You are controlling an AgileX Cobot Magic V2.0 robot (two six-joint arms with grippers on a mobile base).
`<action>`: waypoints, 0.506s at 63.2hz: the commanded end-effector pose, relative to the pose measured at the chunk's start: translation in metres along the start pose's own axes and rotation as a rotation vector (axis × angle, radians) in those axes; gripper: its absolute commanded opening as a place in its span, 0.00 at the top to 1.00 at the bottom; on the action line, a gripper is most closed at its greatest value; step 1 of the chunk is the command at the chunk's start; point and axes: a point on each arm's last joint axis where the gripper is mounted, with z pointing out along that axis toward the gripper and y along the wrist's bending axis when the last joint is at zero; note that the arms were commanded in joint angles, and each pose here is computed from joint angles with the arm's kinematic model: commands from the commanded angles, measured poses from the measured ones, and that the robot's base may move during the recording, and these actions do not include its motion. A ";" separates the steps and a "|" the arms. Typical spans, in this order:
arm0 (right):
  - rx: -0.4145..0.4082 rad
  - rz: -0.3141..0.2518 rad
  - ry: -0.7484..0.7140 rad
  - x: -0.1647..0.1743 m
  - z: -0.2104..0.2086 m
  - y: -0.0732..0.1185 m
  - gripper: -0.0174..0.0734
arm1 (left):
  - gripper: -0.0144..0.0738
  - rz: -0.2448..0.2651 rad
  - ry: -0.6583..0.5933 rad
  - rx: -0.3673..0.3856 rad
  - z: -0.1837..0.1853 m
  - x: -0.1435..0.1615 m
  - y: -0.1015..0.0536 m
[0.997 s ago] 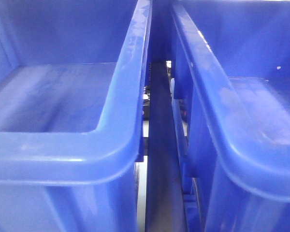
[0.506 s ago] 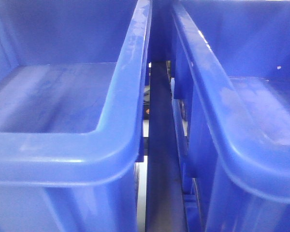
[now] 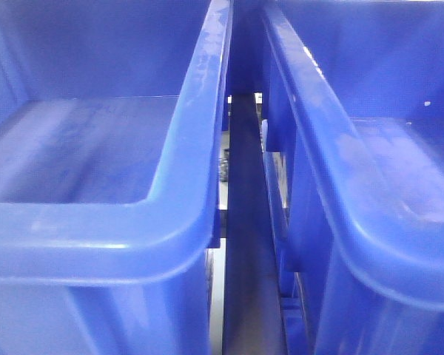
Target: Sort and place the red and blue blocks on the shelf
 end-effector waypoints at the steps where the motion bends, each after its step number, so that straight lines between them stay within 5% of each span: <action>1: -0.006 0.001 -0.102 -0.018 0.000 0.001 0.74 | 0.69 -0.010 -0.117 -0.015 -0.002 -0.020 0.001; 32: 0.001 -0.007 -0.062 -0.010 0.001 0.000 0.74 | 0.69 -0.010 -0.117 -0.015 -0.002 -0.020 0.001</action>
